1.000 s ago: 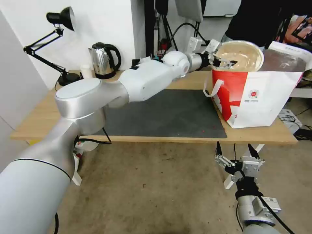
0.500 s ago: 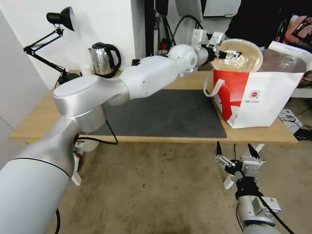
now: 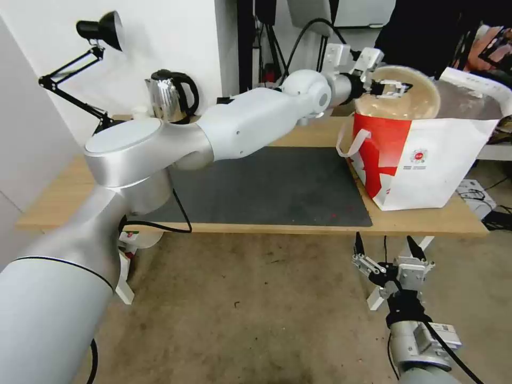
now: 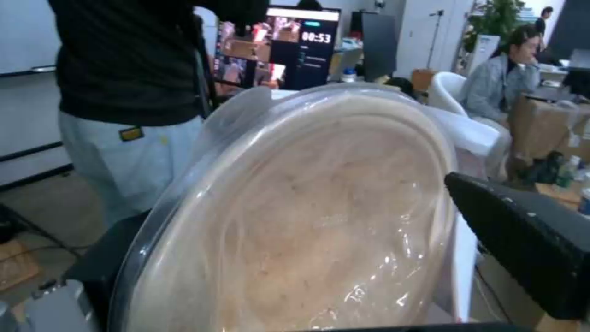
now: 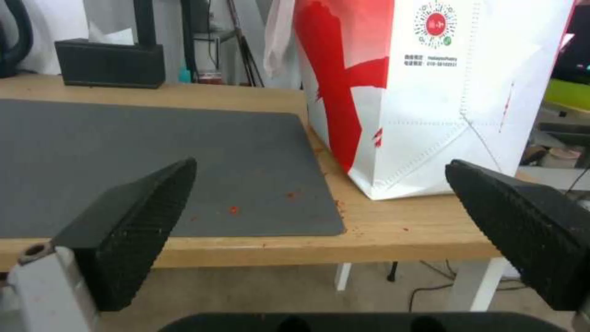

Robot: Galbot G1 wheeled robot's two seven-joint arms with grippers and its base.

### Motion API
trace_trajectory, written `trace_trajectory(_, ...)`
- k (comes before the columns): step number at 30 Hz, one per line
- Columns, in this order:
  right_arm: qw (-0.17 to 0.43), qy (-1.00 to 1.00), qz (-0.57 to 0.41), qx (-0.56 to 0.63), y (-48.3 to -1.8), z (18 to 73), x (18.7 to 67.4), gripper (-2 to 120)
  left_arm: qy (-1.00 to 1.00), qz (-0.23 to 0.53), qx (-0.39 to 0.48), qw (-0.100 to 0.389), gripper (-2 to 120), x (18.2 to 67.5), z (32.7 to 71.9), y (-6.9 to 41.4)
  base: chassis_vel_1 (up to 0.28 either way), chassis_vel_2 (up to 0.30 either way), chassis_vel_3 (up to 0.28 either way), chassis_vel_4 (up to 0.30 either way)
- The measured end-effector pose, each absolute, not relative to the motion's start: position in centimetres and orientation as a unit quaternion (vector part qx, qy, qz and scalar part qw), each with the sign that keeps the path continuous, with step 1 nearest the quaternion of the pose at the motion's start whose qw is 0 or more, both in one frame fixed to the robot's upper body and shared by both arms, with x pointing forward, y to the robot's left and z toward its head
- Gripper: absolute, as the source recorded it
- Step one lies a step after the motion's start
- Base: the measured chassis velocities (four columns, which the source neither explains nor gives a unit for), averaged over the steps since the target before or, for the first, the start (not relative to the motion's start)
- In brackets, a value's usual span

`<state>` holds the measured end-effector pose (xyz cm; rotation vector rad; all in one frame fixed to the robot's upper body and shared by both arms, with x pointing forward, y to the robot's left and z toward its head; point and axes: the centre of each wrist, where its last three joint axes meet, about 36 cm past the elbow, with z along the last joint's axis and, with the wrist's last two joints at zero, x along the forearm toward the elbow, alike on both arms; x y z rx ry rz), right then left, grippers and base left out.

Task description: Pick up the trash from the table and place it into the takeout bag.

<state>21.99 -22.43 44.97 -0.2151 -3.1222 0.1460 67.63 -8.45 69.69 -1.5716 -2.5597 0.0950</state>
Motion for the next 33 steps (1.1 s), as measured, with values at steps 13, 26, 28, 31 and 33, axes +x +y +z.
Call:
trace_trajectory(13,0.004,-0.997,0.047,-0.069,-22.4,45.0,22.0,100,-0.811,-0.004,-0.577,0.091,100,68.9,71.2,-7.5,0.0,0.0,0.0,0.0)
trace_trajectory(26,0.004,-0.997,0.047,-0.069,-22.4,45.0,22.0,100,-0.732,-0.066,-0.676,0.046,100,69.4,72.4,-7.0,0.0,0.0,0.0,0.0)
trace_trajectory(28,0.004,-0.997,0.047,-0.069,-22.4,45.0,22.0,100,-0.732,-0.076,-0.676,0.047,100,69.5,72.3,-6.9,0.0,0.0,0.0,0.0)
trace_trajectory(31,0.004,-0.997,0.047,-0.069,-22.4,45.0,22.0,100,-0.741,-0.071,-0.666,0.046,100,69.8,71.9,-6.6,0.0,0.0,0.0,0.0)
trace_trajectory(33,0.004,-0.997,0.047,-0.069,-22.4,45.0,22.0,100,-0.744,-0.066,-0.663,0.046,100,69.9,71.7,-6.5,0.0,0.0,0.0,0.0)
